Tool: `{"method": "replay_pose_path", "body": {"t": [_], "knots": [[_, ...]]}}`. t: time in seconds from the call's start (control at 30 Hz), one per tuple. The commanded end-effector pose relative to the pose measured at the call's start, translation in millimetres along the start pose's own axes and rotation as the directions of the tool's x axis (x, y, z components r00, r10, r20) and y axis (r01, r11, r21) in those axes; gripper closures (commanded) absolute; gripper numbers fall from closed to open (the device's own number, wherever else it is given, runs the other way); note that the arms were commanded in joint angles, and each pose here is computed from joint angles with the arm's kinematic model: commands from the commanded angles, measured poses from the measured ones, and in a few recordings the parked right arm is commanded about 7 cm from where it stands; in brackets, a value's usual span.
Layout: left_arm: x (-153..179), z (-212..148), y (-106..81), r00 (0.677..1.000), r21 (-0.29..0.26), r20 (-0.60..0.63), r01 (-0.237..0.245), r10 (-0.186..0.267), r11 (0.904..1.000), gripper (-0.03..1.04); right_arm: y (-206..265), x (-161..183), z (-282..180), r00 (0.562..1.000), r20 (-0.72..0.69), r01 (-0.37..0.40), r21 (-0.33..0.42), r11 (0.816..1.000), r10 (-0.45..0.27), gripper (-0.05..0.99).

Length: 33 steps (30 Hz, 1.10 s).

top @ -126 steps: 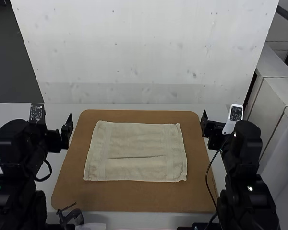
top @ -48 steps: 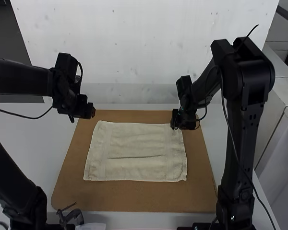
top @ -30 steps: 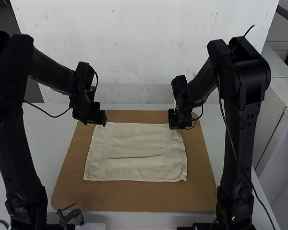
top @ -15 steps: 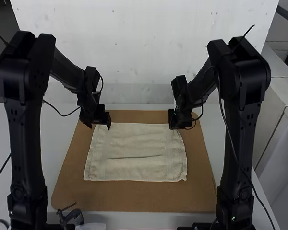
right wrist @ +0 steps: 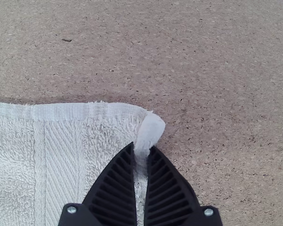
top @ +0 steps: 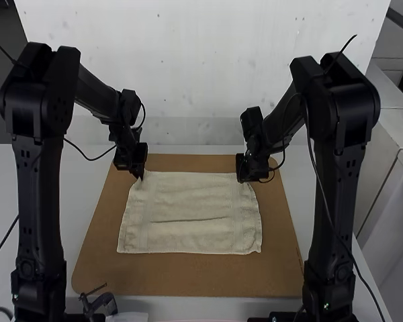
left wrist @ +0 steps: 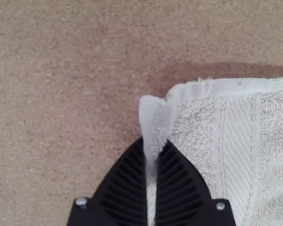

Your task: Fold the towel.

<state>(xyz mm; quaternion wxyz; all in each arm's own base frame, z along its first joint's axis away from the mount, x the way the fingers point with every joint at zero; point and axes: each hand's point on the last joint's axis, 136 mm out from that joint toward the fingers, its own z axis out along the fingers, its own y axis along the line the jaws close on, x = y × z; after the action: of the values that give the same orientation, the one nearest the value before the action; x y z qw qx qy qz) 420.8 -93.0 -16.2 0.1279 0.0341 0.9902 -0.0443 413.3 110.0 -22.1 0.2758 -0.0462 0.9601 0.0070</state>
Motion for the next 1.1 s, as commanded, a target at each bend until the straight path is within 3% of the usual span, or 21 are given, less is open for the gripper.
{"method": "replay_pose_path", "body": {"t": [0.0, 0.3, 0.47, 0.63, 0.77, 0.9, 1.07], "knots": [[-14, -30, -13.7, 0.998, 0.040, 0.058, 0.017, -0.019, 0.9991, 0.99, -24, -17, -5, 0.999, 0.047, -0.027, 0.079, 0.996, 0.024, 0.91], [-37, -86, -19.0, 0.983, 0.059, 0.184, 0.014, -0.025, 0.9982, 0.99, -33, -92, -56, 0.945, 0.314, -0.112, 0.053, 0.992, 0.090, 0.91], [-36, -111, -23.1, 0.973, 0.065, 0.228, 0.019, -0.034, 0.9977, 0.99, -32, -108, -84, 0.911, 0.398, -0.126, 0.027, 0.992, 0.105, 0.91], [-23, -130, -33.7, 0.966, 0.080, 0.256, 0.007, -0.027, 0.9968, 0.99, -28, -96, -94, 0.908, 0.408, -0.110, 0.013, 0.994, 0.095, 0.91], [11, -133, -49.2, 0.971, 0.092, 0.238, -0.034, 0.011, 0.9952, 0.99, -28, -70, -90, 0.923, 0.381, -0.076, 0.026, 0.997, 0.060, 0.91], [36, -133, -50.5, 0.975, 0.096, 0.220, -0.047, 0.025, 0.9943, 0.99, -40, -54, -91, 0.925, 0.380, -0.056, 0.052, 0.997, 0.033, 0.91], [63, -139, -49.8, 0.975, 0.102, 0.222, -0.053, 0.030, 0.9934, 0.99, -44, -45, -112, 0.915, 0.404, -0.028, 0.028, 0.999, 0.014, 0.91]]}}
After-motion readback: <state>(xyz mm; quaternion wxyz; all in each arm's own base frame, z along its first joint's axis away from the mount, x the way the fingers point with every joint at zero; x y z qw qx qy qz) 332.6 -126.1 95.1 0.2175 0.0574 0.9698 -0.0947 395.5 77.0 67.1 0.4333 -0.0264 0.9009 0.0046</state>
